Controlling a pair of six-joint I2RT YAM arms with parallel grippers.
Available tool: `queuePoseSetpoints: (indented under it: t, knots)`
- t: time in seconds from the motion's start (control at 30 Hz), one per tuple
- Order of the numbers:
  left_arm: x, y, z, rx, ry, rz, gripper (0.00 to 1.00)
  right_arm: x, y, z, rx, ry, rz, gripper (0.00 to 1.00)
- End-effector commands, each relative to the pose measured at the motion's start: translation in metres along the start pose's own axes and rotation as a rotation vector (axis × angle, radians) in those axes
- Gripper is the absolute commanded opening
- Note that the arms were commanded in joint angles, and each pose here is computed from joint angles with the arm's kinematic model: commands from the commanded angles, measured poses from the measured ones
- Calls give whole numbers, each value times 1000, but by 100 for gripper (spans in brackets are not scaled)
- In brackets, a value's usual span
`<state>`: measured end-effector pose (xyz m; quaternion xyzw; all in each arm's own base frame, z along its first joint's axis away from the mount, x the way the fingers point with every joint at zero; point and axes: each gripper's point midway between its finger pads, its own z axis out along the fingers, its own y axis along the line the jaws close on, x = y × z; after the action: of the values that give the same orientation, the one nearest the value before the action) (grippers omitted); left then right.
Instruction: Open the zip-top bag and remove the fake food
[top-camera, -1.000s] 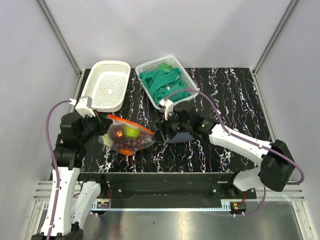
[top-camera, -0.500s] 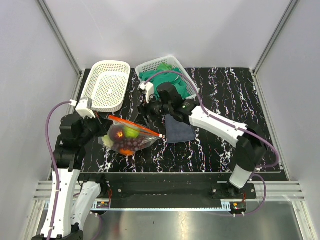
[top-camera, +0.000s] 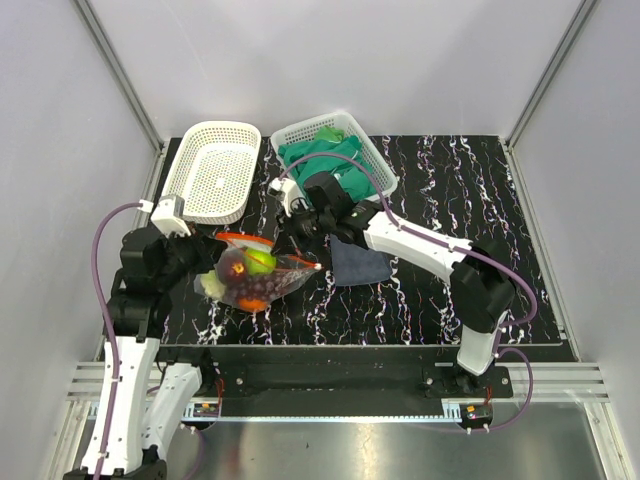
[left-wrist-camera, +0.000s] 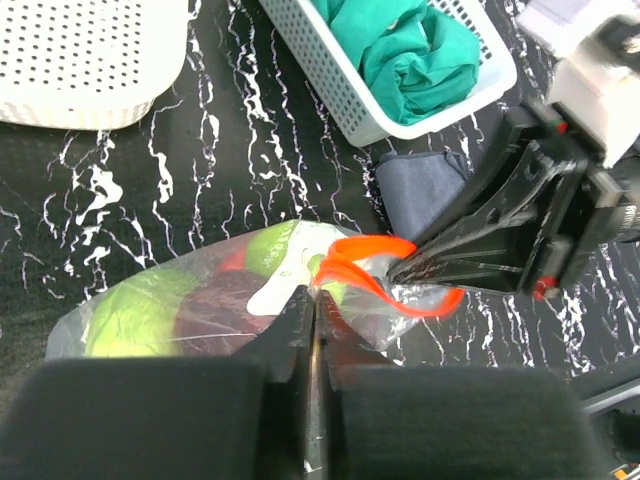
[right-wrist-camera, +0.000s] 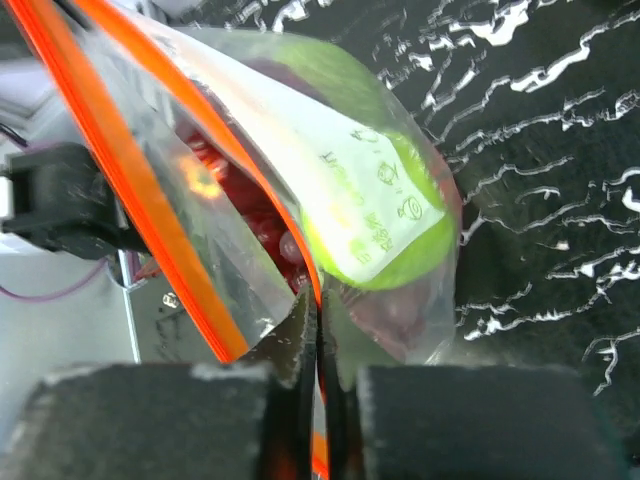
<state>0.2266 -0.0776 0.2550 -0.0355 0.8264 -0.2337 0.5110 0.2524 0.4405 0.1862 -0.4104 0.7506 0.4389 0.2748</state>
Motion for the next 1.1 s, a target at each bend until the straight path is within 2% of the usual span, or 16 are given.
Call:
queuePoseSetpoints:
  t: [0.0, 0.03, 0.07, 0.13, 0.17, 0.27, 0.33, 0.37, 0.47, 0.6, 0.9, 1.07]
  knots:
    - [-21, 0, -2, -37, -33, -22, 21, -45, 26, -8, -57, -94, 3, 0]
    - [-21, -1, -3, -39, -27, -23, 25, -48, 29, -10, -63, -100, 31, 0]
    - [-19, 0, -5, -49, -14, -31, 34, -49, 32, -10, -59, -103, 42, 0]
    - [-27, -2, -12, -62, -32, -37, 46, -55, 34, -15, -39, -124, 57, 0]
    - [-28, -1, -18, -84, -42, -54, 59, -57, 35, -16, -29, -130, 60, 0]
    - [-36, -3, -32, -110, -91, -106, 70, -62, 34, -20, 0, -150, 85, 0]
    - [-31, -1, -35, -127, -97, -159, 75, -63, 33, -19, 6, -153, 103, 0]
    - [-27, 0, -35, -140, -95, -221, 82, -64, 33, -19, 6, -156, 107, 0]
    - [2, 6, -30, -162, -46, -380, 82, -65, 31, -14, 4, -154, 126, 0]
    - [21, 7, -25, -160, -30, -544, 79, -65, 34, -13, -9, -152, 131, 0]
    - [24, 4, 13, -91, 12, -614, 72, -61, 34, -10, -6, -149, 135, 0]
    - [32, 9, 24, -97, 36, -606, 63, -61, 35, -10, -6, -151, 131, 0]
